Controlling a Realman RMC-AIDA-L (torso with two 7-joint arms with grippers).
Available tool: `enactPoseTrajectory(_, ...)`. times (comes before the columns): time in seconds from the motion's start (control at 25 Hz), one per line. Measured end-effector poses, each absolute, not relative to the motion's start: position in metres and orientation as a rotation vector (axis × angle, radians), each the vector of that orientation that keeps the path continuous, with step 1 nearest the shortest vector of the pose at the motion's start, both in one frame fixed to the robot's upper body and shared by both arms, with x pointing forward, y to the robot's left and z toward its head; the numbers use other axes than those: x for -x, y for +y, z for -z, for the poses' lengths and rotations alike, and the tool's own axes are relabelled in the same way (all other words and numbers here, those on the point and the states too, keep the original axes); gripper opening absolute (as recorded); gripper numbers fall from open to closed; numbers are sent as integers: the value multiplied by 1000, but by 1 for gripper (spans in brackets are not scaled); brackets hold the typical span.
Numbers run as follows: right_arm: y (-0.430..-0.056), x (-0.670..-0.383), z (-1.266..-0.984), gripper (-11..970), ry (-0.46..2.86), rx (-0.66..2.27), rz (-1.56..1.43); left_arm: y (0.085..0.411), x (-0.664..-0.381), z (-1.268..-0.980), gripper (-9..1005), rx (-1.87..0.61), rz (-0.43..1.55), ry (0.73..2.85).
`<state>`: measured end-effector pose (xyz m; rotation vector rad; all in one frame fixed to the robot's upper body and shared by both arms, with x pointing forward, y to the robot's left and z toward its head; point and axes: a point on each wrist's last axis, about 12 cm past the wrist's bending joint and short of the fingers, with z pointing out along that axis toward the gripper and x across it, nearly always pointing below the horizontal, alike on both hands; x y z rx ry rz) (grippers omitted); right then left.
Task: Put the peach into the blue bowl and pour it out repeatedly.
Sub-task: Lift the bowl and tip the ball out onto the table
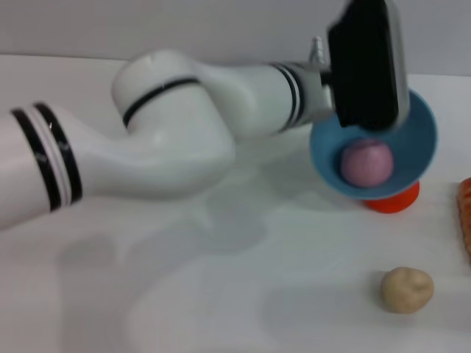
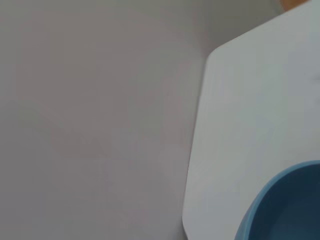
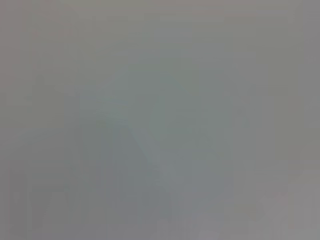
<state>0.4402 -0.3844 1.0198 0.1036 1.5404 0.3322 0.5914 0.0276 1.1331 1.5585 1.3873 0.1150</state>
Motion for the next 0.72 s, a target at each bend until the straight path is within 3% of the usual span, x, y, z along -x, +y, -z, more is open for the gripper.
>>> enactPoseTrajectory(0.56,-376,-447,-1020,589,1513,-99,-339,40,-538,-1116,0,-1615,-312,752)
enactPoseTrajectory(0.72,-374,-449,-1021,589,1511,-98,-342,43,-531,-1109,0,-1632,-361,679)
